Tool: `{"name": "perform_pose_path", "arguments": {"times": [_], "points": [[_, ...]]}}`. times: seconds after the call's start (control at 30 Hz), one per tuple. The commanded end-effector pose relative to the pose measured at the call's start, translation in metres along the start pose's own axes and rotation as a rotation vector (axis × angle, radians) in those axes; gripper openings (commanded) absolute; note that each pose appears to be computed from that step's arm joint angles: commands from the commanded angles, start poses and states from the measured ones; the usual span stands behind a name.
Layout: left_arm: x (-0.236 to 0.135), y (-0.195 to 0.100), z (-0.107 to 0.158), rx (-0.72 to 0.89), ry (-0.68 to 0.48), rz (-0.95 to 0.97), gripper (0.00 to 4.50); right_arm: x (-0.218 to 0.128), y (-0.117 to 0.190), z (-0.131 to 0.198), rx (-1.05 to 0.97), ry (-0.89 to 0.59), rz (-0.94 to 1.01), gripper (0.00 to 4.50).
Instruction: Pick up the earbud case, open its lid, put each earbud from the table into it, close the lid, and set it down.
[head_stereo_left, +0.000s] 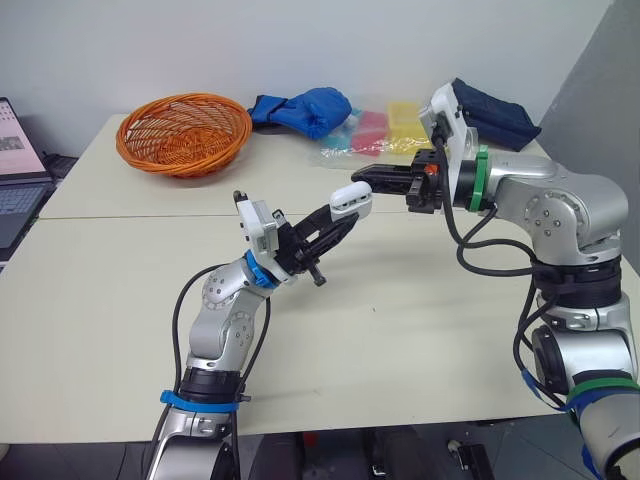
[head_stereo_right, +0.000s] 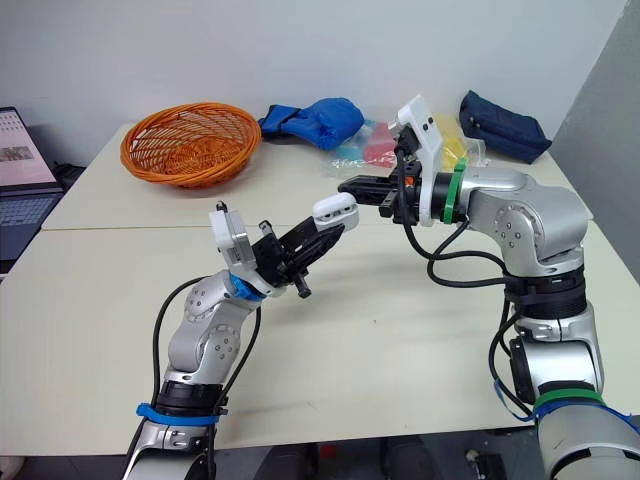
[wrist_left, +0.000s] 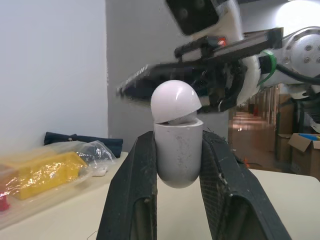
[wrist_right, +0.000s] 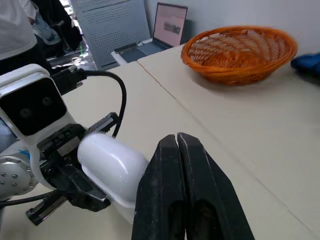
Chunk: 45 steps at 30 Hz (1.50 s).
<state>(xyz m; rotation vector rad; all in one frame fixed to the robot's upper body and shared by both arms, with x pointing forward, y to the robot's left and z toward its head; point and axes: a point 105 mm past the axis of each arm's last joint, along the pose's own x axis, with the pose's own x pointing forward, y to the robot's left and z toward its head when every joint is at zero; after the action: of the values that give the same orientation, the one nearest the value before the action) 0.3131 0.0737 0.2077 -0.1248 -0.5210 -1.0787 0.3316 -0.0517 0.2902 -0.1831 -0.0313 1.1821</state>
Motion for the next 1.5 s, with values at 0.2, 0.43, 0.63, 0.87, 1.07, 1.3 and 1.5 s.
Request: {"name": "perform_pose_path", "arguments": {"times": [0.2,0.43,0.63,0.87,1.07,1.3,1.5], "points": [[0.006,0.001,0.009,0.027,-0.027,-0.012,0.76,-0.008,-0.001,0.013,-0.340,-0.037,-0.028,0.05],[0.006,0.002,0.009,0.031,-0.024,-0.014,0.76,-0.009,-0.023,0.032,-0.280,-0.095,-0.145,0.05],[0.007,0.007,0.009,0.042,-0.021,0.024,0.76,-0.001,0.005,0.038,-0.206,-0.189,-0.202,0.05],[0.011,0.007,0.010,0.045,-0.028,0.026,0.76,0.014,0.019,-0.011,-0.086,-0.049,-0.258,0.05],[0.014,0.008,0.012,0.051,-0.039,0.024,0.76,0.006,0.015,-0.044,-0.036,0.082,-0.307,0.05],[0.011,0.009,0.010,0.050,-0.028,0.027,0.76,-0.001,0.030,-0.005,-0.095,-0.136,-0.204,0.05],[0.005,0.015,0.007,0.033,0.044,0.022,0.76,-0.036,0.035,0.006,-0.241,-0.148,-0.057,0.57]]}}
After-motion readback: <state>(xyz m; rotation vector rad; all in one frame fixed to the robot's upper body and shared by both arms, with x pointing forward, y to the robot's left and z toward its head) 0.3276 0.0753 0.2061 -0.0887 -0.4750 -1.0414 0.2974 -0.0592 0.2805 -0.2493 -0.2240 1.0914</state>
